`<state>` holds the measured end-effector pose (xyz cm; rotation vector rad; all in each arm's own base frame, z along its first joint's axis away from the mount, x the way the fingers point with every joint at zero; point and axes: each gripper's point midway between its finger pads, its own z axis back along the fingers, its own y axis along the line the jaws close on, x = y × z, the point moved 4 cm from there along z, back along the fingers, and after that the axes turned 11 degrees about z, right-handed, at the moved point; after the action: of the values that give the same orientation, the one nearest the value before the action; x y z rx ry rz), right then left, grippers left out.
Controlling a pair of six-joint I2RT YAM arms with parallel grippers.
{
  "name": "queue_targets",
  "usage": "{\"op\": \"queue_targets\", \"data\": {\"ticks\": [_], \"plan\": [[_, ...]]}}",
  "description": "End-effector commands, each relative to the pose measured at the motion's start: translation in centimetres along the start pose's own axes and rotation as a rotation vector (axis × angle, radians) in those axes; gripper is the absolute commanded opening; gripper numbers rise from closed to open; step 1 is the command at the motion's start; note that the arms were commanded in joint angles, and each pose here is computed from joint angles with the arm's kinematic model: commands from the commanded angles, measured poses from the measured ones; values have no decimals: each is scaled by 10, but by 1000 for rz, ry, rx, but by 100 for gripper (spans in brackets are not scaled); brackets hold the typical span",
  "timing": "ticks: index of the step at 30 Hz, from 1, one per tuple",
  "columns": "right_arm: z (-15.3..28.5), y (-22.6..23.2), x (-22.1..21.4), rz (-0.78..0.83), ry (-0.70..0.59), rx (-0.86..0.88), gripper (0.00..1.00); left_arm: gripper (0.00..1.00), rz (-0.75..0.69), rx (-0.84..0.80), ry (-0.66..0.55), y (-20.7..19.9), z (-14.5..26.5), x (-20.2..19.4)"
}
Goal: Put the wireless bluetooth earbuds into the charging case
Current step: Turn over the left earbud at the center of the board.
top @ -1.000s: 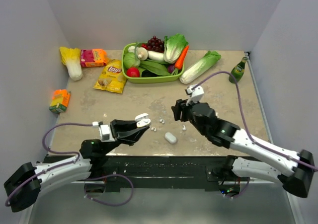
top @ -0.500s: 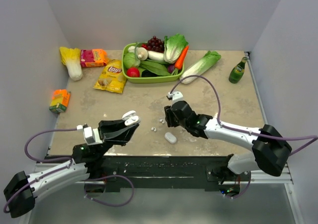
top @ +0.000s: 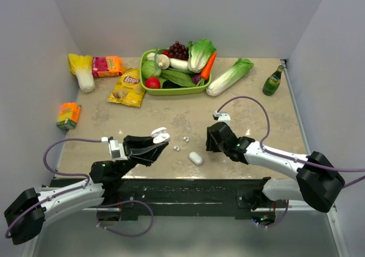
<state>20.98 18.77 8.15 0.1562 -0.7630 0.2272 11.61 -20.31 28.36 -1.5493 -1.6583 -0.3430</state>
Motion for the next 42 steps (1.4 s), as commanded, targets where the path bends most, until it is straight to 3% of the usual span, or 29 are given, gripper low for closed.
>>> {"op": "queue_targets", "data": {"ticks": [1, 21, 36, 42], "plan": [[6, -8, -7, -77, 3, -40, 45, 0, 36, 2, 61, 6, 44, -31], [-7, -12, -26, -101, 55, -84, 14, 0, 79, -10, 83, 3, 54, -39], [-28, 10, -9, -60, 63, -30, 12, 0, 77, 5, 95, 6, 56, -42], [-35, 19, 1, -39, 56, -7, 17, 0, 75, 14, 102, 8, 56, -44]]}}
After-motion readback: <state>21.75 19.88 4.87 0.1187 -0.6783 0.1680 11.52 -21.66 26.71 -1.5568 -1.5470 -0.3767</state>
